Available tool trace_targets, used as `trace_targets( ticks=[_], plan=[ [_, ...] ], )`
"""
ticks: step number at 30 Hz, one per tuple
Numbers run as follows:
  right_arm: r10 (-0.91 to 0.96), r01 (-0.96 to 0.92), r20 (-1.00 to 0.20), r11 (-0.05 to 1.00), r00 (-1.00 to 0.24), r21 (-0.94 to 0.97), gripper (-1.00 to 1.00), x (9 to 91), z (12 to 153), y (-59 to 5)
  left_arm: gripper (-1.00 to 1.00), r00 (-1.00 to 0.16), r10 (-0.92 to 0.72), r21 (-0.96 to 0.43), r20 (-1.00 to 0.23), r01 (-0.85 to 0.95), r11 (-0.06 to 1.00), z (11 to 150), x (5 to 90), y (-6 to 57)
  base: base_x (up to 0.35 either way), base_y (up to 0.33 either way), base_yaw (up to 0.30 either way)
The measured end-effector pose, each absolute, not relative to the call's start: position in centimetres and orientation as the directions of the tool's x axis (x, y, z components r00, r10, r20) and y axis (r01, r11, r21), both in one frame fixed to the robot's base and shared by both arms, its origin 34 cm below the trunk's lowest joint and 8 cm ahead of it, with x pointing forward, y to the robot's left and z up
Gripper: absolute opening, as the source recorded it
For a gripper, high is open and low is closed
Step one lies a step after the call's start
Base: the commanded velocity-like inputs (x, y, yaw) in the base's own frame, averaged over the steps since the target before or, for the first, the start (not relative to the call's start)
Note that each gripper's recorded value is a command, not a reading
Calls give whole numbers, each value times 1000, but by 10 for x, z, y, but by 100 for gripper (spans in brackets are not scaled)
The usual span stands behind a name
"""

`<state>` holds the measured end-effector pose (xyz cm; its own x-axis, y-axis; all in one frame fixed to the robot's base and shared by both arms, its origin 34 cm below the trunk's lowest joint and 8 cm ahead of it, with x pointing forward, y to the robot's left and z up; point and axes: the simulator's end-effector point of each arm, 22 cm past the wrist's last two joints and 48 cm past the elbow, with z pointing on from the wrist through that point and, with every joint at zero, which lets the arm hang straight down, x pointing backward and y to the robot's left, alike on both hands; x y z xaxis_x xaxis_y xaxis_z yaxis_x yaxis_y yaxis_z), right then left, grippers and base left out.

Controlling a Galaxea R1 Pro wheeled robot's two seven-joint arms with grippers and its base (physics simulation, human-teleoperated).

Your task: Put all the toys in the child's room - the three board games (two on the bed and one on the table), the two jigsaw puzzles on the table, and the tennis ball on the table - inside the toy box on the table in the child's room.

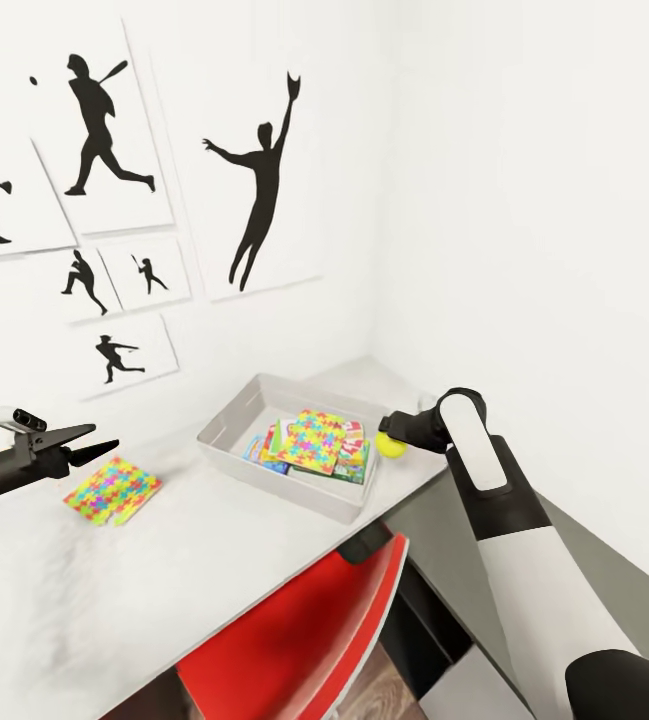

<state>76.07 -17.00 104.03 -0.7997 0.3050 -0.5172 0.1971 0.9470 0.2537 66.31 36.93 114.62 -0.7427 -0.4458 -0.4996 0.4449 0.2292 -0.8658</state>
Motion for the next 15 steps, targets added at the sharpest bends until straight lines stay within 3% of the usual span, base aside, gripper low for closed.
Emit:
trace_targets(
  ticks=[15],
  plan=[
    [302, 194, -515, 948, -802, 253, -100, 760, 1039, -168, 100, -743, -446, -866, -499, 444, 229, 1146, 663, 369, 10, 42, 0]
  ],
)
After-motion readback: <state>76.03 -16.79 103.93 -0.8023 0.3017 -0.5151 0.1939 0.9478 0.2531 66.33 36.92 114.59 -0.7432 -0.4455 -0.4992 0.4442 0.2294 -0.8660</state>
